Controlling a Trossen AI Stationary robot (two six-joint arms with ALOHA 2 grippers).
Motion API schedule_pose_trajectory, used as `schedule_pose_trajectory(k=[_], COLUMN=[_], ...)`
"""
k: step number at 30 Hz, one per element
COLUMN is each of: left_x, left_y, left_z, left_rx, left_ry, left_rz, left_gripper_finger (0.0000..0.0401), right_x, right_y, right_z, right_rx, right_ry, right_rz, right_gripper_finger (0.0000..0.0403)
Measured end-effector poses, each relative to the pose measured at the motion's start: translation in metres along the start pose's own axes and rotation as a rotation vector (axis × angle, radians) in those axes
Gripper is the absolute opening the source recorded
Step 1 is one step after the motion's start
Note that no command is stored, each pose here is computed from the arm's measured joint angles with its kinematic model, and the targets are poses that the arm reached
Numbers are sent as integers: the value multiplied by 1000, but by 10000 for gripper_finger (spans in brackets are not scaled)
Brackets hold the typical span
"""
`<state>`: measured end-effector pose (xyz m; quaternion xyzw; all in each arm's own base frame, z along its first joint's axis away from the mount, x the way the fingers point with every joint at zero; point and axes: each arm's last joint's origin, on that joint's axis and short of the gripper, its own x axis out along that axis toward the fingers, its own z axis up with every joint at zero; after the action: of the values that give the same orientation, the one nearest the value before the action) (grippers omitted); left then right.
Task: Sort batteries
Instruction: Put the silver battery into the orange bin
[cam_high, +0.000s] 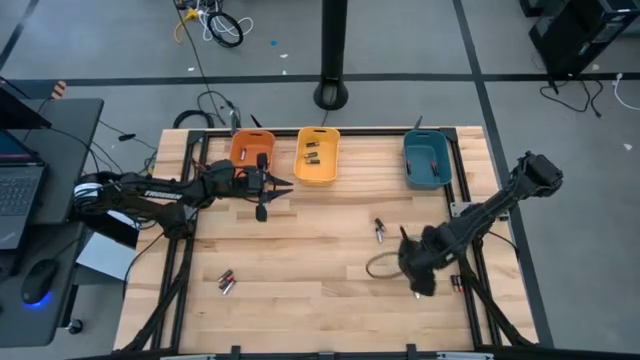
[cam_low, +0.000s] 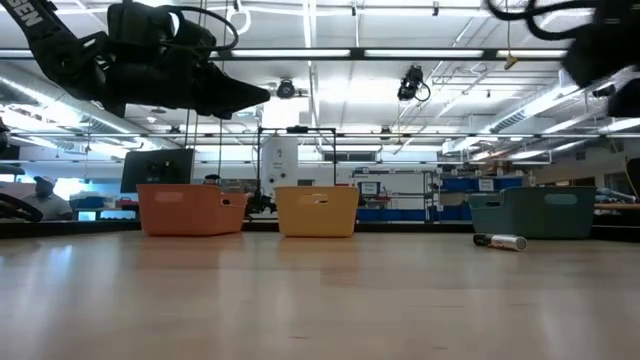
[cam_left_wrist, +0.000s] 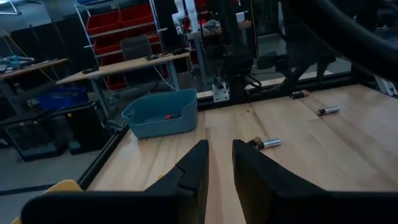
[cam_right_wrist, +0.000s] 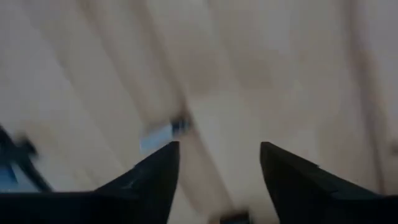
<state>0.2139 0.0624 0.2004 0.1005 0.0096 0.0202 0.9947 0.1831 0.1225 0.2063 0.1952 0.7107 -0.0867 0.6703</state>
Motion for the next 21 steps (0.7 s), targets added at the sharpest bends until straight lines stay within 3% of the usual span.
schedule_pose_trajectory(k=[4,9,14,21], left_x=[0,0,0,1], left_y=[0,0,1,-3], left_z=[0,0,0,0], left_rx=[-2,-9,-27,-42], left_ry=[4,4,2,4], left_rz=[13,17,17,2], left_gripper_finger=[78,78,78,78], right_x=[13,26,25,14], right_y=[8,13,4,-33], right_z=[-15,-8,16,72], right_rx=[-64,-35,46,297], right_ry=[92,35,-67,-246], right_rz=[-80,-137,-152,-124], right_gripper_finger=[292,325,324,305])
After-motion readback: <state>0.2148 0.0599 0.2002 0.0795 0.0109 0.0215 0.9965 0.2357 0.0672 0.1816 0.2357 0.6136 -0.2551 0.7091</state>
